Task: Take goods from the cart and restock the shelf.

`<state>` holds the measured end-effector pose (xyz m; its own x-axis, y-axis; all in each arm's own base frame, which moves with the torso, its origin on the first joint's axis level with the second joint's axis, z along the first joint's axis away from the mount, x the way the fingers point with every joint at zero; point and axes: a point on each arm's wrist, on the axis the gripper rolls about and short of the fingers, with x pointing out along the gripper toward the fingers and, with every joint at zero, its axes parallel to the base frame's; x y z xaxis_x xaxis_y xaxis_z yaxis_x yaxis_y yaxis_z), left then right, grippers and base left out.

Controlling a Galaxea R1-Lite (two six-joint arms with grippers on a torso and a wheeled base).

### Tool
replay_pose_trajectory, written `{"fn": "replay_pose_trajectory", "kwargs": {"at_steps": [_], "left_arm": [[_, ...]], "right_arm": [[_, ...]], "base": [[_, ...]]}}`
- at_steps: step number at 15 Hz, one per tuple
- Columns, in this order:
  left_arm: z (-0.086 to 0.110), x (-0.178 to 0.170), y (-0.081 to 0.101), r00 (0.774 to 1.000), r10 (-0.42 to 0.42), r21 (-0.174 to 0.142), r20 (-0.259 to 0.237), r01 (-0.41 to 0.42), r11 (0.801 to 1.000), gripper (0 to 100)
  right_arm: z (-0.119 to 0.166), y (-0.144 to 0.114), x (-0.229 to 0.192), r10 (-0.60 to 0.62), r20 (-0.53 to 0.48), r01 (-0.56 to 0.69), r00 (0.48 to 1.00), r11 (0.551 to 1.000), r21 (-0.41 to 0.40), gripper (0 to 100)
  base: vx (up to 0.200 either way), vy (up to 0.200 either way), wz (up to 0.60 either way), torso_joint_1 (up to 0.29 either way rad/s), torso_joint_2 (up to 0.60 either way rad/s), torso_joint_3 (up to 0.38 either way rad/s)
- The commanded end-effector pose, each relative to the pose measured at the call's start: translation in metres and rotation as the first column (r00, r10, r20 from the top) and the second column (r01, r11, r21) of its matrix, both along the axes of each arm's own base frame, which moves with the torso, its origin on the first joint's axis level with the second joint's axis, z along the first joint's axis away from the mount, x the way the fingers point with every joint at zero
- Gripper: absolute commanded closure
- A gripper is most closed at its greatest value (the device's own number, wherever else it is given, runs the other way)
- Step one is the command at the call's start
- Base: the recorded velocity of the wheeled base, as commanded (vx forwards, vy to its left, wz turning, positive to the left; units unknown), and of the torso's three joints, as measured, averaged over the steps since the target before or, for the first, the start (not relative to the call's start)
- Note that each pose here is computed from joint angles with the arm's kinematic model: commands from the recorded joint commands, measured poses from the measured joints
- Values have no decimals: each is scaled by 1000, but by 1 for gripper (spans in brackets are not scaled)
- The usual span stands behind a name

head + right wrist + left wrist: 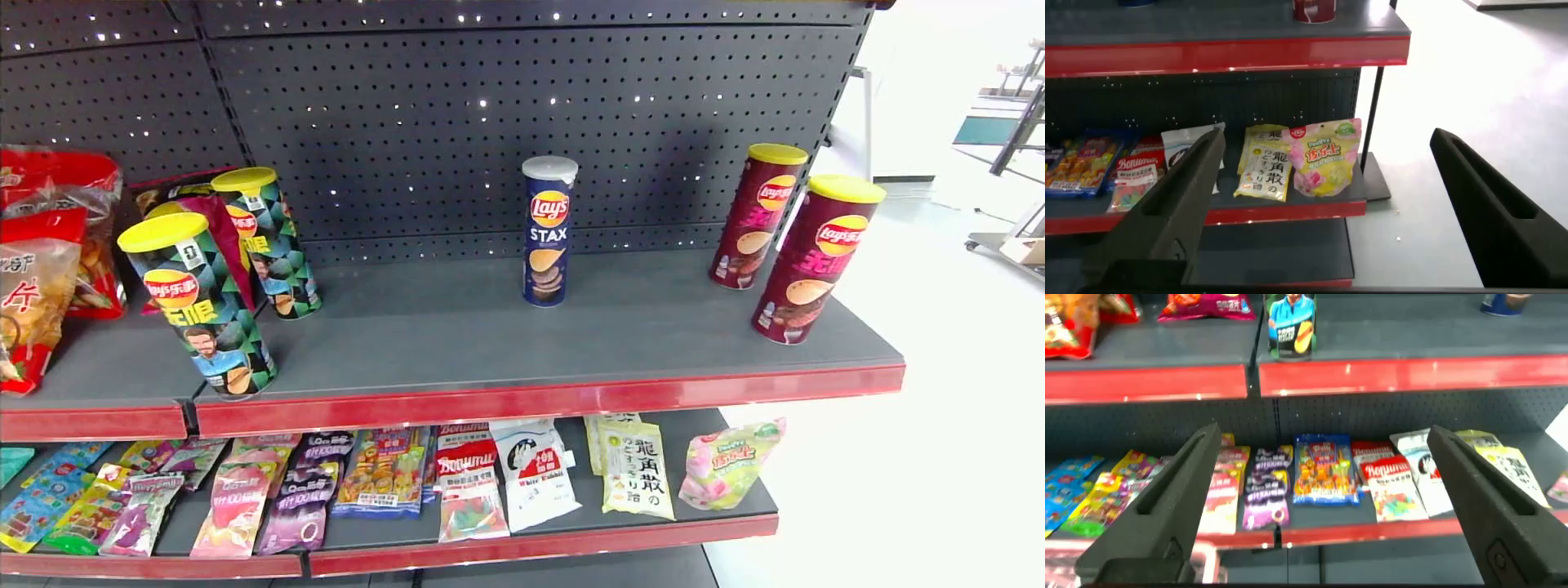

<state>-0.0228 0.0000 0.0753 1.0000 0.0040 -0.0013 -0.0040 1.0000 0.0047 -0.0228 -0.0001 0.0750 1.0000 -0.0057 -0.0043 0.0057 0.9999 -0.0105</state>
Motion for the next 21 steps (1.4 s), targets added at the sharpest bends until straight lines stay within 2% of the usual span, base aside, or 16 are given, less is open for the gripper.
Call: {"fn": "replay_pose_trajectory", "kwargs": {"at_steps": [1,2,20,21], "left_arm": [[0,0,0,1000,1,0,-2,-1,1000,0],[0,0,0,1000,1,0,0,-1,1000,0],[0,0,0,1000,1,0,0,-1,1000,0],[0,0,0,1000,1,0,0,-1,1000,0]], "right_arm": [[0,0,0,1,0,-1,1000,1000,0,0],[0,0,0,1,1,-1,1000,1000,0,0],[0,0,0,1,0,-1,1000,1000,1,0],[0,0,0,1,-2,-1,1000,1000,3,0]], "base": [[0,0,0,0,0,0],[0,0,0,0,0,0],[0,0,600,4,2,1],[0,0,0,0,0,0]]}}
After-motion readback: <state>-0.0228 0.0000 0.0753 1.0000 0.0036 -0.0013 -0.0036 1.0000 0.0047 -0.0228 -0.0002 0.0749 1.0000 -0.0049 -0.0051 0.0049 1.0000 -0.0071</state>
